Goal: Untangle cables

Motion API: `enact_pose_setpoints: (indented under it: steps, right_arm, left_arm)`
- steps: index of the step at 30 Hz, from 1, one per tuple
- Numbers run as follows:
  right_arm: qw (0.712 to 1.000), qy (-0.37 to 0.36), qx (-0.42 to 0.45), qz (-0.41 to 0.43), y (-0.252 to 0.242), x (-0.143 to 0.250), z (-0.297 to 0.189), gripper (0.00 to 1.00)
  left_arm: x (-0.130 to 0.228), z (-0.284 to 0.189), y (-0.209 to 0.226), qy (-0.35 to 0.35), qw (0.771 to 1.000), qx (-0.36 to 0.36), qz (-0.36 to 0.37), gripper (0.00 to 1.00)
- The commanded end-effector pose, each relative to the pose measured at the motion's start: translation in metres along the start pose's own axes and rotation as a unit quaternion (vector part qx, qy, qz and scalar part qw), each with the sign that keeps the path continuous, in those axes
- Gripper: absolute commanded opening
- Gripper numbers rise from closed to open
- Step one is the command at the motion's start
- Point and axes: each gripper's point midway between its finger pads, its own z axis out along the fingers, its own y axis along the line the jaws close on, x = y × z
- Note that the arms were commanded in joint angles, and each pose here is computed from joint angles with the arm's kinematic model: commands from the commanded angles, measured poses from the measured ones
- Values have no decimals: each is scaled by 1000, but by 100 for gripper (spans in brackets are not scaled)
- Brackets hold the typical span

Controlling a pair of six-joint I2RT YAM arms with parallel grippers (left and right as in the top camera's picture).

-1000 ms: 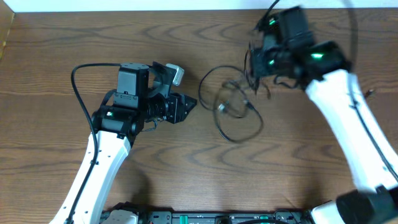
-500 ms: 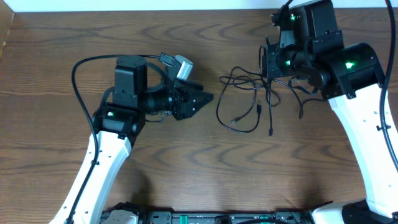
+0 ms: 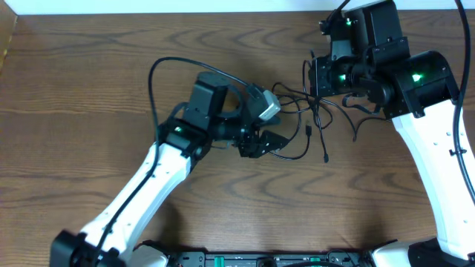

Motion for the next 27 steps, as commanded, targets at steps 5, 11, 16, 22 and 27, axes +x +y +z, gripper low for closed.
enact_pose_setpoints:
  steps: [5,11,16,22,27]
  right_arm:
    - [998,32,-58,-13,18,14,-6,1]
    - [997,47,-59,-14,18,22,-6,1]
    - [995,51,-79,-16,25,23,-8,1]
    - [994,48,-95,-17,30,21,-9,1]
    - [994,49,-98,-17,31,22,-9,1]
  left_arm:
    - [3,18,29,0,996,-28,79,61]
    - [1,18,41,2,992,-60,115,61]
    - [4,17,50,11,990,-83,116,61]
    - [12,21,52,23,991,-78,104,60]
    - [21,27,56,33,992,-73,93,42]
